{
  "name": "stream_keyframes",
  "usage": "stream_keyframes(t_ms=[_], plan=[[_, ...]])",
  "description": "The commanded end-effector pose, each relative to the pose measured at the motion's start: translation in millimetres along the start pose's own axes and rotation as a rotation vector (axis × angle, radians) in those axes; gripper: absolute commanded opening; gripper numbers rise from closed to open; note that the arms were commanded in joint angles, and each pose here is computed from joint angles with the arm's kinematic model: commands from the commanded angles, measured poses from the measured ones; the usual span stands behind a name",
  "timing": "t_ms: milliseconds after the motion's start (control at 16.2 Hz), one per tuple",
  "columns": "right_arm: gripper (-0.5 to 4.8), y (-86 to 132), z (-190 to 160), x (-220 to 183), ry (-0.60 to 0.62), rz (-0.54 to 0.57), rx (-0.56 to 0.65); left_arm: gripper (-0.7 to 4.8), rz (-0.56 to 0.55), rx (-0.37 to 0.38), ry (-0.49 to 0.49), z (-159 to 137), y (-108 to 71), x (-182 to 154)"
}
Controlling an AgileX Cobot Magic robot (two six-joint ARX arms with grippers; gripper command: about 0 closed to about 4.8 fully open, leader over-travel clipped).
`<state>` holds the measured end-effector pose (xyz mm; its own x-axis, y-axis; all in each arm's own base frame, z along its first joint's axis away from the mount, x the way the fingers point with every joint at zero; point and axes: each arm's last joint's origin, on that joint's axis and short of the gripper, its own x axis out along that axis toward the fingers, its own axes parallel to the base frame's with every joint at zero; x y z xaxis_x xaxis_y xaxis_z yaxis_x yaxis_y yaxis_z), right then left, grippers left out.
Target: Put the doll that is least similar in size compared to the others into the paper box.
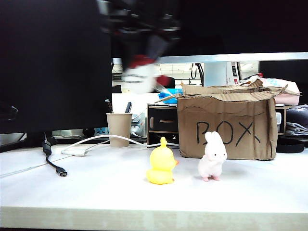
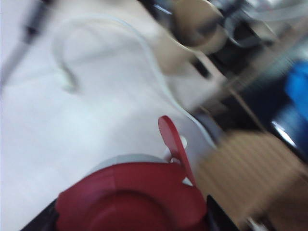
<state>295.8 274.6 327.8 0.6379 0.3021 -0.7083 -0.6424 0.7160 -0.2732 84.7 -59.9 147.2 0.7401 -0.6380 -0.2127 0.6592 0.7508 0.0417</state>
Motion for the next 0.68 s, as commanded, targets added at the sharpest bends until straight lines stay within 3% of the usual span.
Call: stream_keyframes(t_ms=[62, 309, 680], plan=[[1.69, -20.2, -1.5, -14.6, 0.0, -0.038, 0.04, -0.05, 0.0, 0.007, -0.048, 3.8, -0.1, -2.4], [1.66, -40.9, -9.4, -16.7, 0.044, -0.07, 0.072, -0.05, 0.005, 0.022, -0.16, 11.8, -0.5, -9.4], [1.65, -61.1, -13.8, -21.8, 0.063, -0.194, 0.104, -0.05, 0.005, 0.022, -0.163, 12.2, -0.5, -9.5]])
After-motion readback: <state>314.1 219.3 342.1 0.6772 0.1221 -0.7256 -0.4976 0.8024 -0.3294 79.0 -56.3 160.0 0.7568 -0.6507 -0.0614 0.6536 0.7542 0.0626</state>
